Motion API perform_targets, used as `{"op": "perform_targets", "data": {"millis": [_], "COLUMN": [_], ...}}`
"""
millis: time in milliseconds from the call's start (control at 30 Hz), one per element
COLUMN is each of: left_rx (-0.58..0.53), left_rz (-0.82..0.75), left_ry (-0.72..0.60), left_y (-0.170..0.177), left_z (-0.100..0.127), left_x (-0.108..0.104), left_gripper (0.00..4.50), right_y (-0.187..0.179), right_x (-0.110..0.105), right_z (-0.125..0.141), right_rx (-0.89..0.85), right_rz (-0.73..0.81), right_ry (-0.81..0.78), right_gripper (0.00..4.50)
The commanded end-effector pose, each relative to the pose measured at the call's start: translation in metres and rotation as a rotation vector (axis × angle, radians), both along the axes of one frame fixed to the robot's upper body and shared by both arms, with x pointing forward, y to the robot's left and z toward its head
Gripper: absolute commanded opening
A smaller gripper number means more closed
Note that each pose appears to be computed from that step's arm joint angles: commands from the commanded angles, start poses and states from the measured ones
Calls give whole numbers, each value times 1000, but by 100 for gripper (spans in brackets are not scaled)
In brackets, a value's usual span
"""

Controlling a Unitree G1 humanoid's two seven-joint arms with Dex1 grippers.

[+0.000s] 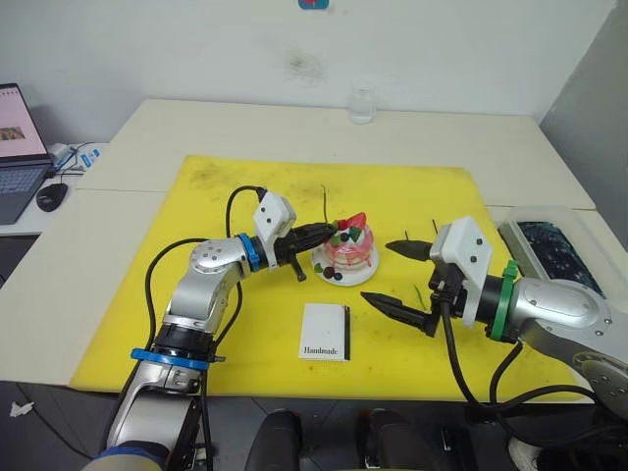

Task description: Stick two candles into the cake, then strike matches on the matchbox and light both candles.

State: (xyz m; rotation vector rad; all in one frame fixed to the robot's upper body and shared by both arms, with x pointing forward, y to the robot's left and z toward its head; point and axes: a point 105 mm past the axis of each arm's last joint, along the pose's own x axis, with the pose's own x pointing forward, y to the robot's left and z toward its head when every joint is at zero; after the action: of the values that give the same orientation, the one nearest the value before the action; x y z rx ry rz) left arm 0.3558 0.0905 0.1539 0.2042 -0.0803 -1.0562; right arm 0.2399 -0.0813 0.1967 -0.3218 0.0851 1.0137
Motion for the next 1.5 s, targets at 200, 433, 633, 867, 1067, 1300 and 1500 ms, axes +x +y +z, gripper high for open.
{"op": "perform_targets", "data": {"millis": [200,433,633,867,1067,1300,1500], "left_rx": [-17,-40,-28,13,110,261,239], "left_rz": [4,1,51,84,11,-302,-513], "left_ry": [21,19,5,-35,55,196,220], "left_y": [-4,0,21,40,61,39,3], "left_z": [-6,9,22,33,27,4,-1], "left_x": [-4,-6,-8,-14,-44,-107,-143], "left_gripper": [0,65,252,447,447,447,447], "right_y": [3,-2,-6,-10,-23,-51,-71], "right_x": [-5,-3,1,12,8,-6,-15], "right_z": [6,8,7,15,20,-18,-69], "right_rx": [-8,-3,11,42,82,49,-26], "right_rz": [13,-15,-55,-118,-172,-366,-529], "right_ry": [-40,-42,-56,-129,-148,-65,45], "right_gripper": [448,450,450,450,450,450,450]}}
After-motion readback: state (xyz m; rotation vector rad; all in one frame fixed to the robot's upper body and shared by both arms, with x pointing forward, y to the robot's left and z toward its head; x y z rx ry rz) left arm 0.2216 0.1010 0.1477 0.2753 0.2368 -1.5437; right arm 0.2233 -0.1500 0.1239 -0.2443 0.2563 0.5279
